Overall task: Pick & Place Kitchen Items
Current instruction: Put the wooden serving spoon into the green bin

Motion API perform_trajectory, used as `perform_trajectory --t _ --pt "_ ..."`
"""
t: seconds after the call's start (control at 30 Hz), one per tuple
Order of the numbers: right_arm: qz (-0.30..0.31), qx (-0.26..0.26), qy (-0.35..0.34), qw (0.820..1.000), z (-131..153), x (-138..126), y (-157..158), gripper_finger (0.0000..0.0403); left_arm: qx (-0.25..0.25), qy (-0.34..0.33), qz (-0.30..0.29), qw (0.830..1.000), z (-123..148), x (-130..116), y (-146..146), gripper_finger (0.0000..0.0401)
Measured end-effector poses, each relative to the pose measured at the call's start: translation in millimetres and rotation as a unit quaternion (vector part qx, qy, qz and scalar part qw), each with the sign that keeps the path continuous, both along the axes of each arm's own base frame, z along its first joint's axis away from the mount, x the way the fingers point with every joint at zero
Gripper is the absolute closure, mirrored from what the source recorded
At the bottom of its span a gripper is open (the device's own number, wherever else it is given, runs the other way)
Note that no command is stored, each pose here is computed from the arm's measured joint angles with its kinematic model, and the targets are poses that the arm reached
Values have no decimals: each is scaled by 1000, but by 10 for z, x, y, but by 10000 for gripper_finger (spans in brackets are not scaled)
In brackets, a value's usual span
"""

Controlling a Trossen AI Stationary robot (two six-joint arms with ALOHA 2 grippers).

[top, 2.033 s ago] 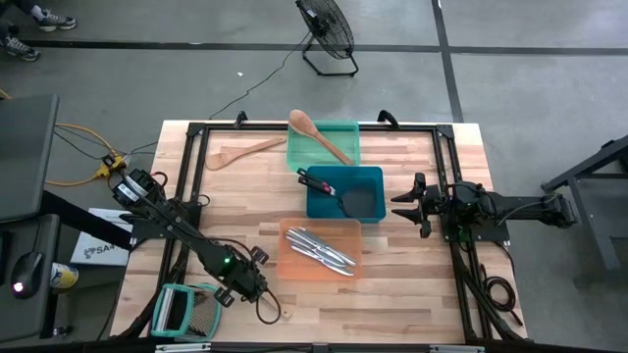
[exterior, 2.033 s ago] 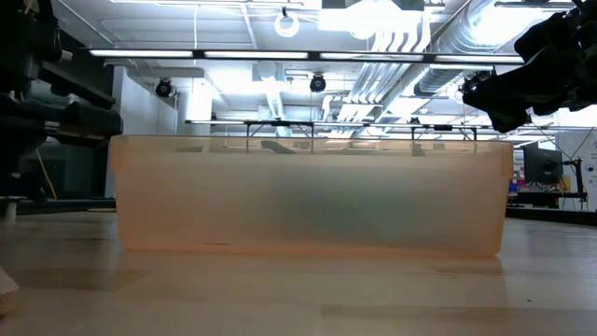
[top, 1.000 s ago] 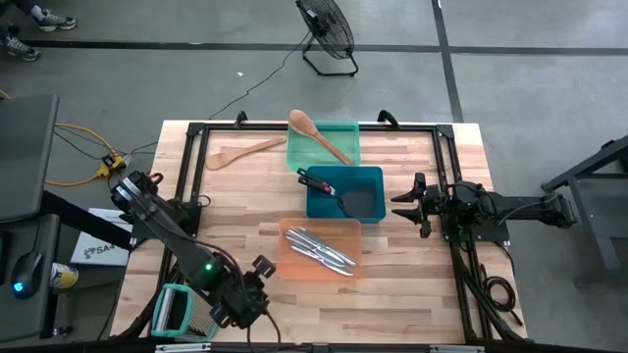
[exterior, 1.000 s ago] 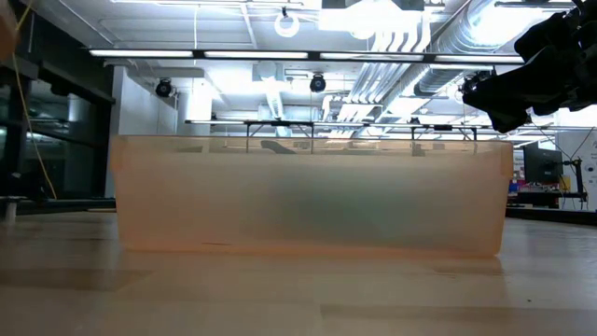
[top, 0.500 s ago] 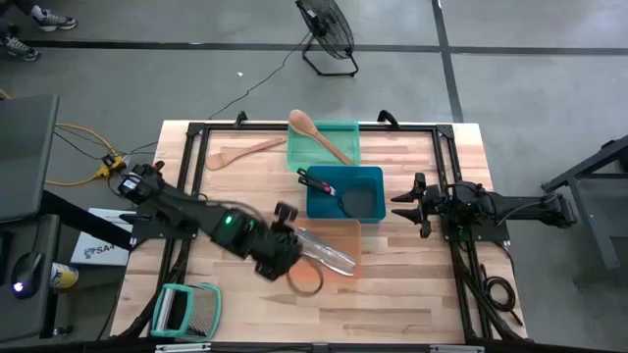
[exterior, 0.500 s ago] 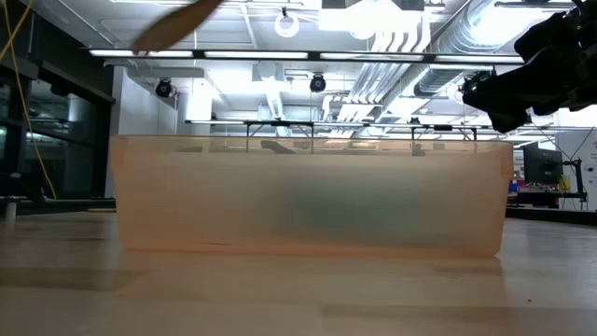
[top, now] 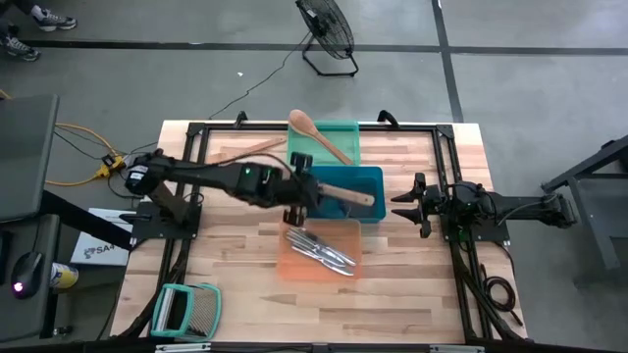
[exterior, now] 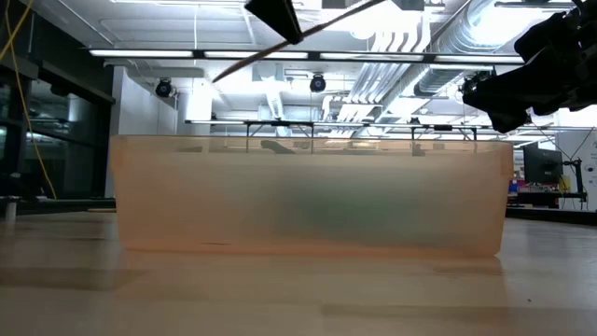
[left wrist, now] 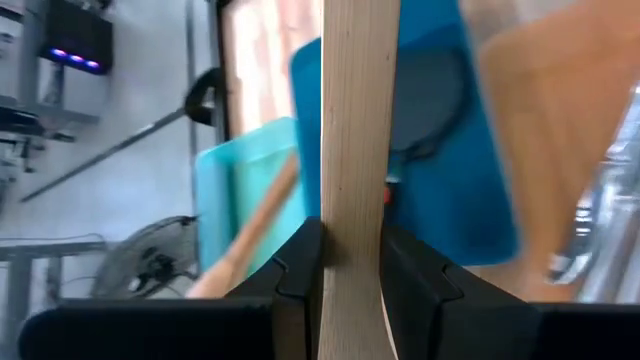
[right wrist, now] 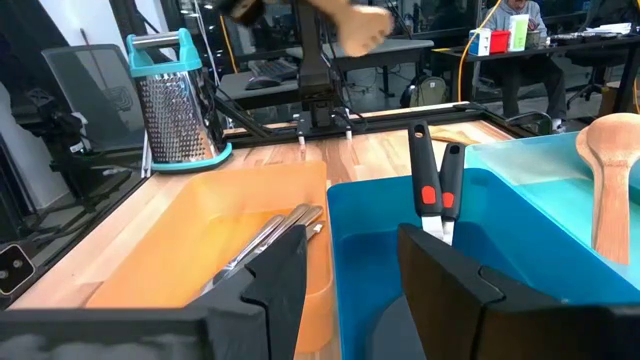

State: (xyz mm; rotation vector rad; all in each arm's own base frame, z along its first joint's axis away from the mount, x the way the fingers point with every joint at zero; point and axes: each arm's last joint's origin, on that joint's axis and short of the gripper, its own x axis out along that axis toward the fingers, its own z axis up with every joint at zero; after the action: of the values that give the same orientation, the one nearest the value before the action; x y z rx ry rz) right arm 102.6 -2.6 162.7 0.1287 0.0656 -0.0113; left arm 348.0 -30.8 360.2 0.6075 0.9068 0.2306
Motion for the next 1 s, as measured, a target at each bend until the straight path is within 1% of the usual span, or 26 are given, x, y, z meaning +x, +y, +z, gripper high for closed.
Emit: perform_trajectory --t 0.13,0.23,0.37,0.43,0.47,0.53,0.6,0.67,0.73,0.8,0.87,1.0 --pt "0 0 0 1000 0 0 0 254 29 13 -7 999 16 35 247 331" --pt "0 0 0 1000 0 0 0 254 38 35 -25 998 8 37 444 331" --pt "0 0 0 1000 0 0 0 254 48 74 -55 995 -81 72 716 331" --pt "0 0 0 1000 0 0 0 254 67 85 -62 992 -133 131 857 331" --pt "0 0 0 1000 0 0 0 254 76 85 -63 992 -140 151 929 331" --pt "0 0 0 1000 0 0 0 254 82 109 -59 989 -199 140 1085 331" --pt "0 0 0 1000 0 0 0 254 96 109 -55 988 -247 202 1232 331" --pt "0 0 -1 1000 1 0 0 254 100 140 -49 984 -343 196 1380 331" --pt "0 0 -1 1000 2 -1 0 254 114 147 -42 982 -417 249 1504 331" --pt "1 0 0 1000 0 1 0 254 118 169 -33 978 -490 237 1632 331" --pt "0 0 2 1000 -3 2 0 254 129 167 -18 977 -537 277 1733 331" --pt "0 0 4 1000 -7 5 0 254 121 195 -7 973 -693 281 1904 331"
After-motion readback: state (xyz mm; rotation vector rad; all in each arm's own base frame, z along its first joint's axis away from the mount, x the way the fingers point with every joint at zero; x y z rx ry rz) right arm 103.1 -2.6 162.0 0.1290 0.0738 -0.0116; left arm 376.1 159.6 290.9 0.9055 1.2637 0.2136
